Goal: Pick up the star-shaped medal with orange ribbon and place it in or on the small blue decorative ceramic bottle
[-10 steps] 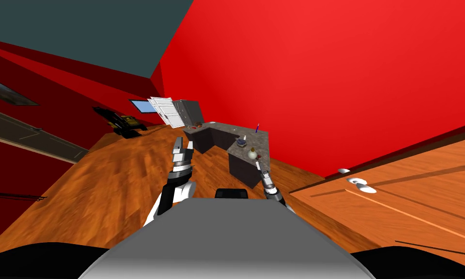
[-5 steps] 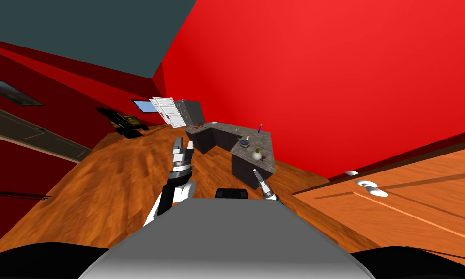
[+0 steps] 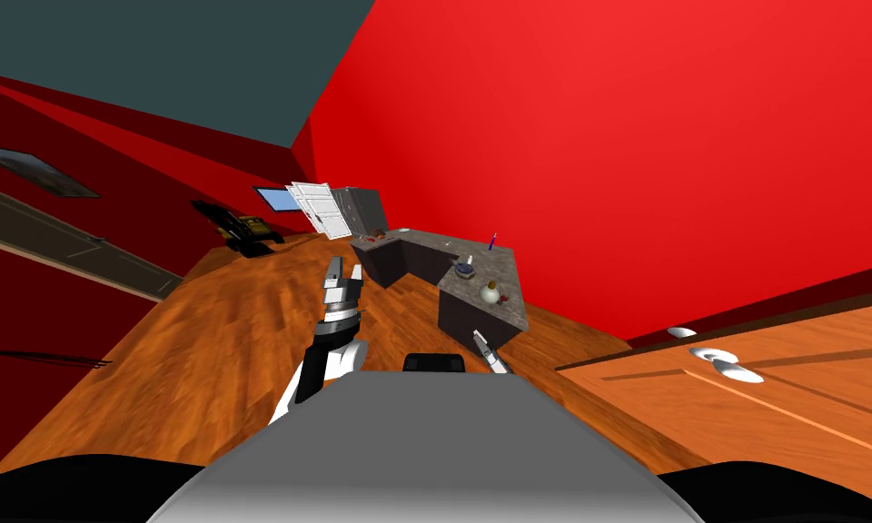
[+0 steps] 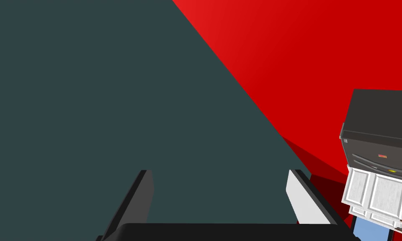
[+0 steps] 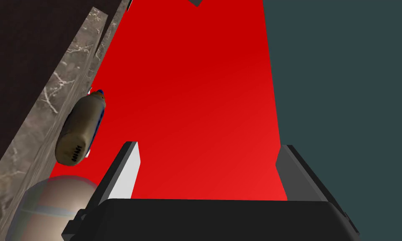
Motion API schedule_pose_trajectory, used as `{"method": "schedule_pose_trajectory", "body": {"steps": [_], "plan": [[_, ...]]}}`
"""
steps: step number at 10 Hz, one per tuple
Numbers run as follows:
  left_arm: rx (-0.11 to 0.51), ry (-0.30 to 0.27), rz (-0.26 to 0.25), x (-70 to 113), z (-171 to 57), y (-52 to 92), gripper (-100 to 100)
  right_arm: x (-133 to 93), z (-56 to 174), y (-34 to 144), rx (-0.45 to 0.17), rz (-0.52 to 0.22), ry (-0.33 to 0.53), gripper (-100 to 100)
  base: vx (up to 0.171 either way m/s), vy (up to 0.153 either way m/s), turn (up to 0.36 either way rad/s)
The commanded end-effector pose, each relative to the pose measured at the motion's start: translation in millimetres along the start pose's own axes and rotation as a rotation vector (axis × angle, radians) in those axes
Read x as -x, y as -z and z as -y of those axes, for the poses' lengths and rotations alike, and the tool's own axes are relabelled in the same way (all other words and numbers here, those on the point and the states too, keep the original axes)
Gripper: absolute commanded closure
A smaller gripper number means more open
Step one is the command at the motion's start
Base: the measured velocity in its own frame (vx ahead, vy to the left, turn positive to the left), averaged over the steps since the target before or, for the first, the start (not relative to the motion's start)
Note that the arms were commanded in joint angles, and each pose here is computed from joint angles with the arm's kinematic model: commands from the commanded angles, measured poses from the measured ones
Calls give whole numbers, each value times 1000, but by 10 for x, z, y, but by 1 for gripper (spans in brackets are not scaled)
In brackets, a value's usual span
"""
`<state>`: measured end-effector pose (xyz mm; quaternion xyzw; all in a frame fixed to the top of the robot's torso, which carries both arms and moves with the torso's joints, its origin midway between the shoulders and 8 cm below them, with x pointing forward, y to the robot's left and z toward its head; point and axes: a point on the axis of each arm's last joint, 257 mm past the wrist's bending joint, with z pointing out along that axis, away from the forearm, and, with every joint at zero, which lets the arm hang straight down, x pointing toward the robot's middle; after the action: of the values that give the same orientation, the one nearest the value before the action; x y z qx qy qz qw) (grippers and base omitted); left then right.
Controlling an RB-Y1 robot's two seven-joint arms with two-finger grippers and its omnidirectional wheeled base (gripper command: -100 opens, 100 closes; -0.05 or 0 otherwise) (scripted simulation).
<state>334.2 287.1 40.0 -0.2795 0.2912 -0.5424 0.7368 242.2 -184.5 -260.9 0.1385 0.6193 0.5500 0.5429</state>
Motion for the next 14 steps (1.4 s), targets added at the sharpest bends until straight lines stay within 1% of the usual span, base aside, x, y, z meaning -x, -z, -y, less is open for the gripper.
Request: {"method": "schedule_pose_trajectory", "body": {"steps": [1,2,3,4,5,6,7,8,9,10,11,12,13,14], "plan": [[0,0,0,0,0,0,0,-66,120,105,-24,-18,1,-100,11,33,-9],[0,0,0,0,0,0,0,-227,146,240,-25,-98,19,-100,31,64,77],[0,0,0,0,0,0,0,-258,251,320,-55,-107,17,-100,43,80,49],[0,0,0,0,0,0,0,-269,285,347,-65,-110,17,-100,23,48,-7],[0,0,0,0,0,0,0,-420,347,529,-75,-194,35,-100,46,81,107],[0,0,0,0,0,0,0,-439,440,618,-103,-206,36,-100,49,76,47],[0,0,0,0,0,0,0,-571,483,793,-108,-285,53,-100,71,73,81],[0,0,0,0,0,0,0,-572,585,912,-140,-304,58,-100,65,83,64],[0,0,0,0,0,0,0,-698,632,1096,-147,-377,71,-100,70,117,100],[0,0,0,0,0,0,0,-665,729,1239,-179,-405,83,-100,60,86,59],[0,0,0,0,0,0,0,-665,732,1243,-180,-406,83,-100,27,30,-3],[0,0,0,0,0,0,0,-729,797,1491,-194,-494,105,-100,52,49,121],[0,0,0,0,0,0,0,-711,853,1576,-214,-506,110,-100,61,53,67],[0,0,0,0,0,0,0,-768,901,1806,-225,-585,127,-100,78,82,119]]}}
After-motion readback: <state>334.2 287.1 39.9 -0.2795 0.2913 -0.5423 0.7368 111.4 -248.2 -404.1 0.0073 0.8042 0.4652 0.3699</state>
